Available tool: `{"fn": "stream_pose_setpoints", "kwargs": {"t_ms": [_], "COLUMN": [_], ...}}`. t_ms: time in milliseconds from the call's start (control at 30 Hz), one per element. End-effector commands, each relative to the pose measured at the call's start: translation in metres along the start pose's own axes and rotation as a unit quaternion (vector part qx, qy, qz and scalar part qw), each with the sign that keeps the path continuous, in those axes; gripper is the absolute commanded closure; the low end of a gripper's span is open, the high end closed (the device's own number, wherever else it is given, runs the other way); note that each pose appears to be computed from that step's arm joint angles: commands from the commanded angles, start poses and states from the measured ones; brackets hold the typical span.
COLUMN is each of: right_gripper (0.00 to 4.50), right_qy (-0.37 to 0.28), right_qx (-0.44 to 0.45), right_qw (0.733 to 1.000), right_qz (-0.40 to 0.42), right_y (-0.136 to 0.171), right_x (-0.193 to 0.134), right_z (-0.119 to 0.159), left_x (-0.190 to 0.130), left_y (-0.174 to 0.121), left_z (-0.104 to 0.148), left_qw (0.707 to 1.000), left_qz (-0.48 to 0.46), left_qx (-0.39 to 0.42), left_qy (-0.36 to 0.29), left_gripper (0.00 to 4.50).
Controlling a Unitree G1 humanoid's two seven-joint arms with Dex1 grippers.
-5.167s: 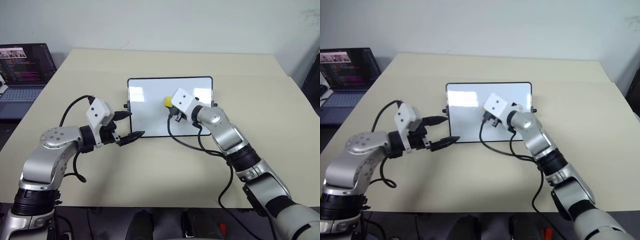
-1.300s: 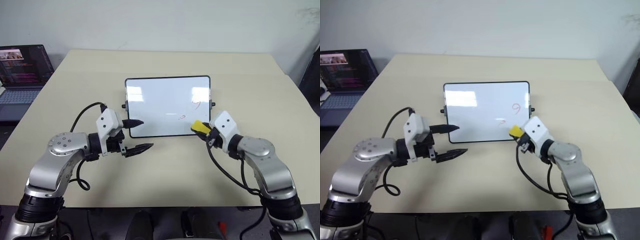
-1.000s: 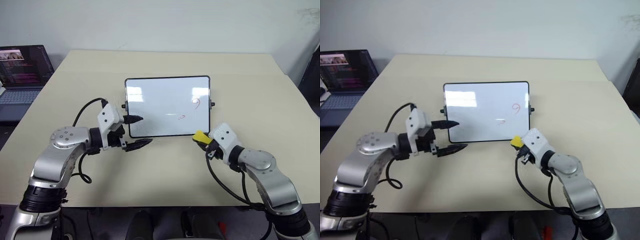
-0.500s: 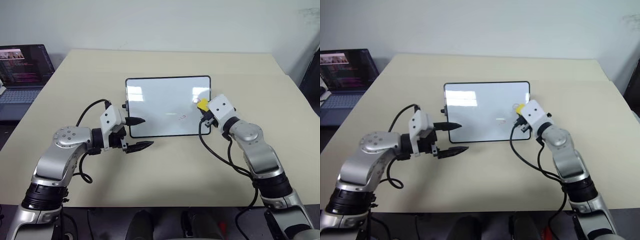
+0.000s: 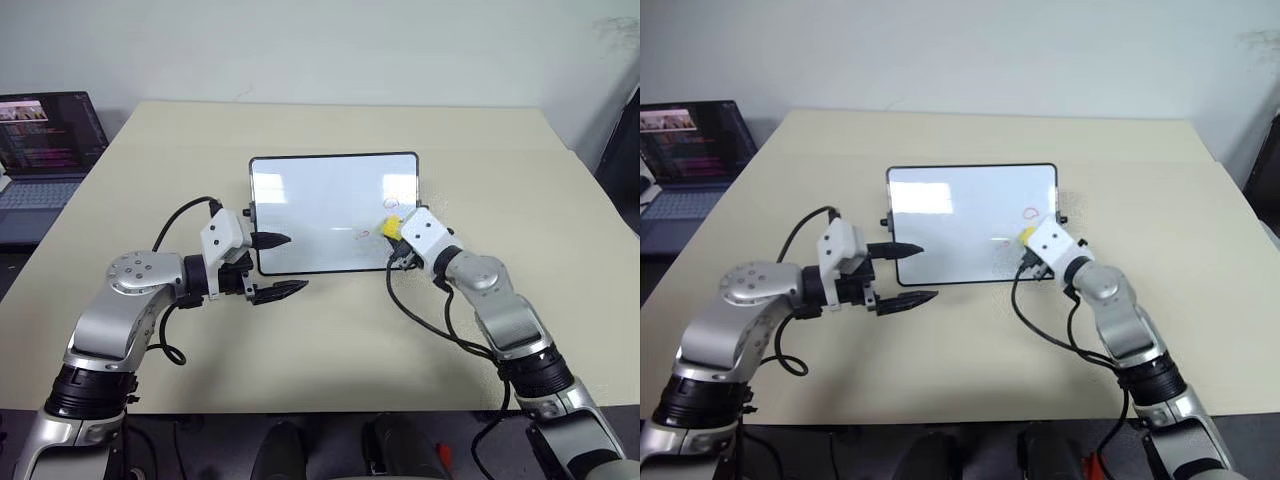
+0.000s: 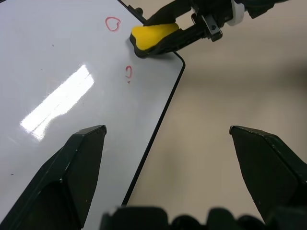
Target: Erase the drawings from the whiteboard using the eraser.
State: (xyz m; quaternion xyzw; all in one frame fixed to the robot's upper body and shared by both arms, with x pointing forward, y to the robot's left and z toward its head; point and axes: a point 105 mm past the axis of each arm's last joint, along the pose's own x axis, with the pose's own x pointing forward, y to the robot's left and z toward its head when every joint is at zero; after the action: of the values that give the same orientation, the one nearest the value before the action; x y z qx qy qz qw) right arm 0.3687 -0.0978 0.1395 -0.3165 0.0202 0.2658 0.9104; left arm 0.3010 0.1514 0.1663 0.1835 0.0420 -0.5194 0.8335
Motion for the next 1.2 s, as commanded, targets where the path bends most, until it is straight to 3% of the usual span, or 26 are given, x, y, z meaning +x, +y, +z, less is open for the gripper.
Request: {"fn": "stream_pose_setpoints", "kwargs": {"t_ms": [33, 333, 600, 733, 867, 1200], "right_gripper": [3.20, 3.20, 3.20, 3.20, 3.20, 3.20], "right_qy": [-0.012, -0.038, -0.004, -0.043, -0.057, 0.041], "right_qx": [-0.015, -0.026, -0.023, -0.044, -0.044, -0.034], "right_qw": [0.997, 0.993, 0.999, 0.995, 0.990, 0.998], "right_qz": [-0.070, -0.110, 0.035, -0.080, -0.124, 0.032], "right_y": [-0.028, -0.046, 0.007, -0.033, -0.053, -0.004], "right_x": [0.000, 0.006, 0.012, 0.015, 0.016, 0.012], "right_z": [0.008, 0.023, 0.011, 0.032, 0.039, -0.010], "left_x": [-0.003, -0.003, -0.005, -0.006, -0.006, -0.006], "left_y": [0.000, -0.002, -0.002, -0.004, -0.005, -0.006], "left_z": [0.010, 0.009, 0.007, 0.006, 0.006, 0.007], "left_qw": [1.000, 1.000, 1.000, 1.000, 1.000, 1.000], "left_qz": [0.005, 0.004, 0.010, 0.011, 0.009, 0.010], "left_qx": [0.018, 0.014, 0.010, 0.007, 0.005, 0.006], "left_qy": [-0.013, -0.013, -0.012, -0.010, -0.010, -0.012], "left_gripper": [0.00, 0.00, 0.00, 0.00, 0.00, 0.00]}}
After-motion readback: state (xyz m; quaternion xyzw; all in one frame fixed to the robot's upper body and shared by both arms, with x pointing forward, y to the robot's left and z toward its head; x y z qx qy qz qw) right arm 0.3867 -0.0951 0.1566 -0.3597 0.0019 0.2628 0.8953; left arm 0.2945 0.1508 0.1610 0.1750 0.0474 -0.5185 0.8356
